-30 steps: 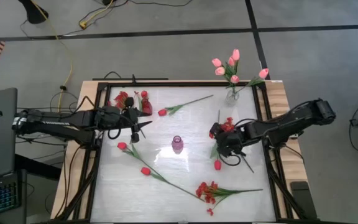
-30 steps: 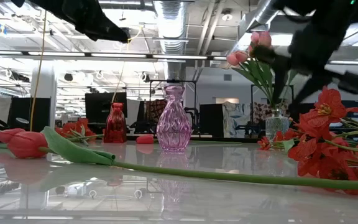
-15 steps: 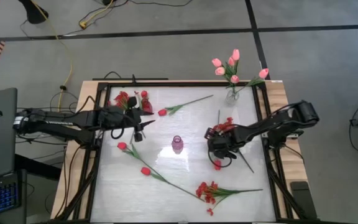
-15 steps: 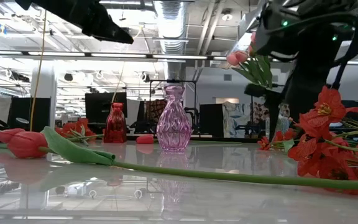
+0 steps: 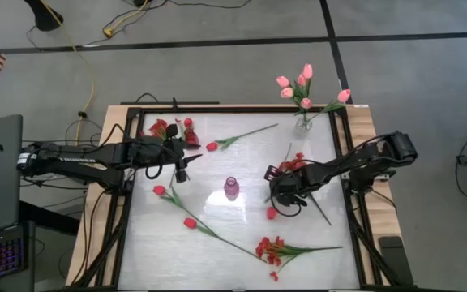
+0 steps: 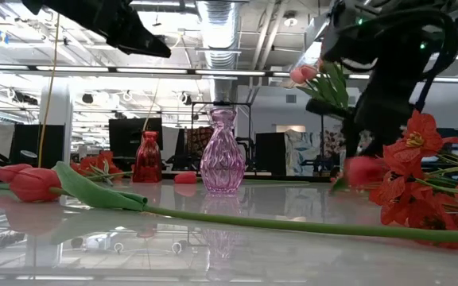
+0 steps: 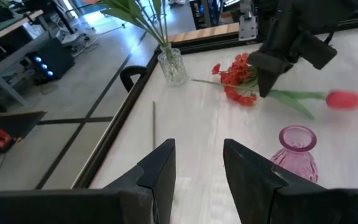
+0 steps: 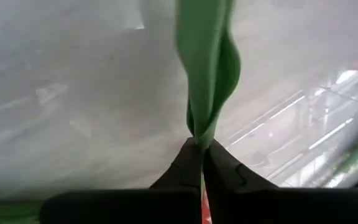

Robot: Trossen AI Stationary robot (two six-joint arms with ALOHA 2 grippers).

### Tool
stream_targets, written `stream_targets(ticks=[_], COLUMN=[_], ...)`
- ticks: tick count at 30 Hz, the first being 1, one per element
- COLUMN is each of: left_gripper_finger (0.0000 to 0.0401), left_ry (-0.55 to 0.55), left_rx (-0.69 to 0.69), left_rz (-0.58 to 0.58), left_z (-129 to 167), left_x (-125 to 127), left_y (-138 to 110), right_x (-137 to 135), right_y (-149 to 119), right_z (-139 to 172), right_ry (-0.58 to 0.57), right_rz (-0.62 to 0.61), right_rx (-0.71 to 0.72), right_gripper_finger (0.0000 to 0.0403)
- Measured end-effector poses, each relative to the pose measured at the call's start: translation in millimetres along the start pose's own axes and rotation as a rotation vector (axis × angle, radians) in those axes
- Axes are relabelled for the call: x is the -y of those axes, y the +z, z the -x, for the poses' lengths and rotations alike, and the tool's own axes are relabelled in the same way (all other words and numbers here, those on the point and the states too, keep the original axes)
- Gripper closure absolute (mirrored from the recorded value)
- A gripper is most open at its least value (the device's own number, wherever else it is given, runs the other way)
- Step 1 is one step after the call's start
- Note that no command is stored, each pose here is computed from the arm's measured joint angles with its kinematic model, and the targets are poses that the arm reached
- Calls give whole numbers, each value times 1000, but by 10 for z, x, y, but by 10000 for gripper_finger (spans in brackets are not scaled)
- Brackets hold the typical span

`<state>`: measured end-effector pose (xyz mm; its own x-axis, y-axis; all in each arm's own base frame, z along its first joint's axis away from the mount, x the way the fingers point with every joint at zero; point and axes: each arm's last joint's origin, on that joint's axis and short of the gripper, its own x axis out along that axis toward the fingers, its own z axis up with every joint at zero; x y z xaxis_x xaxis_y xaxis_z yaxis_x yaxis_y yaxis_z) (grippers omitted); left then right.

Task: Sort flowers into vase by color
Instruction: Put the red flower into the red vase

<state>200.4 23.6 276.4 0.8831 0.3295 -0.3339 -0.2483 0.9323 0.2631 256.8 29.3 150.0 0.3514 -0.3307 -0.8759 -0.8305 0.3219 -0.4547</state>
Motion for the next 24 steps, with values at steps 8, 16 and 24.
stream_targets(ticks=[8, 16, 24], left_gripper_finger=[277, 277, 277], left_ry=[-43, -252, -408], left_rx=[36, 252, 443], left_rz=[8, 52, 173], left_z=[1, -9, -348], left_x=[9, 52, 175], left_y=[29, 208, 330], right_x=[186, 438, 695], right_y=[-158, -533, -774], right_z=[544, 1256, 1573], right_ry=[-202, -422, -543], right_rz=[-225, -653, -973], right_rx=[243, 828, 1259], right_gripper_finger=[373, 372, 372])
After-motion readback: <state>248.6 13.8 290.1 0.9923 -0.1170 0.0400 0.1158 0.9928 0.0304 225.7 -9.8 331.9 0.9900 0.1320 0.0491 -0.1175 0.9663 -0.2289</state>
